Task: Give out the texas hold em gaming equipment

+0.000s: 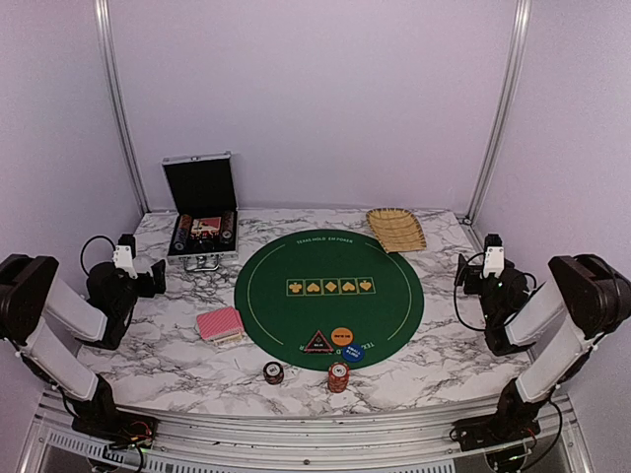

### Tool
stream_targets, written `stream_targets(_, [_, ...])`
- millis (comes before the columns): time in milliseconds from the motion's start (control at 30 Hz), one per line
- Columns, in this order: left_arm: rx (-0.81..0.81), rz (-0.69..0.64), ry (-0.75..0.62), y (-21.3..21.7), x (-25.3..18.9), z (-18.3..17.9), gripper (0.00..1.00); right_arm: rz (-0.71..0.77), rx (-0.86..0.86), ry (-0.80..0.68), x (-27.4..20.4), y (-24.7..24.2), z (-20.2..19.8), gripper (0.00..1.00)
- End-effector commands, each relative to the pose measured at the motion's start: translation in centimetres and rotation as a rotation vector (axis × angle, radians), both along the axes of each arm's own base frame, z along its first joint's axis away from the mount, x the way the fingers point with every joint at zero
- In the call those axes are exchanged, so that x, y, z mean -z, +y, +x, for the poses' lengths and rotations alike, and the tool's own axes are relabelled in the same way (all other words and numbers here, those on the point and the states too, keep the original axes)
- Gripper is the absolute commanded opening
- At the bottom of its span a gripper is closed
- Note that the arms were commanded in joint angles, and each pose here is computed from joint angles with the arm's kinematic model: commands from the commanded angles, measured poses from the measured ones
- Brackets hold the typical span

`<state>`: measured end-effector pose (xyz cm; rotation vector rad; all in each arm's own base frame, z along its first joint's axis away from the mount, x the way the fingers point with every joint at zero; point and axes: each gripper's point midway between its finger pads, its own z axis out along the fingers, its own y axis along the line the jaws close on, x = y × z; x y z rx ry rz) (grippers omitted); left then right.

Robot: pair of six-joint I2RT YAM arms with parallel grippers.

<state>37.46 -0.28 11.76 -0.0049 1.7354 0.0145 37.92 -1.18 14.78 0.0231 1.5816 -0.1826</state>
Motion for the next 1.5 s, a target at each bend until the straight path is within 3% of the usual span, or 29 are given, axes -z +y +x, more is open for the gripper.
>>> stream_targets(0, [-0.018, -0.005, -0.042, 0.4, -1.2, 0.5, 0.99, 0.008, -0.006, -0.018, -0.4, 0.0, 0.2, 0.99])
stream_targets(567, [-0.018, -0.004, -0.043, 0.4, -1.2, 0.5, 0.99, 0.02, 0.019, -0.02, -0.7, -0.5, 0.2, 0.99])
stream_targets(700, [-0.035, -0.006, 0.002, 0.7, -1.6, 1.5, 0.99, 0.077, 0.174, -0.002, -2.5, -3.1, 0.1, 0.99])
stream_targets(800, [0.025, 0.013, 0.05, -0.3, -2.0, 2.4, 0.99, 0.086, 0.173, -0.03, -4.3, -3.1, -0.5, 0.99])
stream_targets(967, [0.077, 0.033, 0.085, -1.0, -3.3, 2.6, 0.99, 0.229, 0.172, -0.083, -7.2, -3.2, -1.3, 0.99])
stream_targets(1100, [0.079, 0.083, 0.104, -0.8, -5.2, 2.5, 0.99, 0.253, 0.125, 0.022, -7.8, -2.1, -0.1, 0.99])
stream_targets(1267, [0.159, 0.069, 0.244, -1.6, -5.4, 2.3, 0.99, 0.405, 0.291, 0.175, -6.0, -4.1, 0.5, 0.99])
stream_targets(1467, [0.196, 0.063, 0.368, -1.5, -5.3, 1.8, 0.99, 0.405, -0.009, 0.39, -5.3, 2.6, 3.6, 0.99])
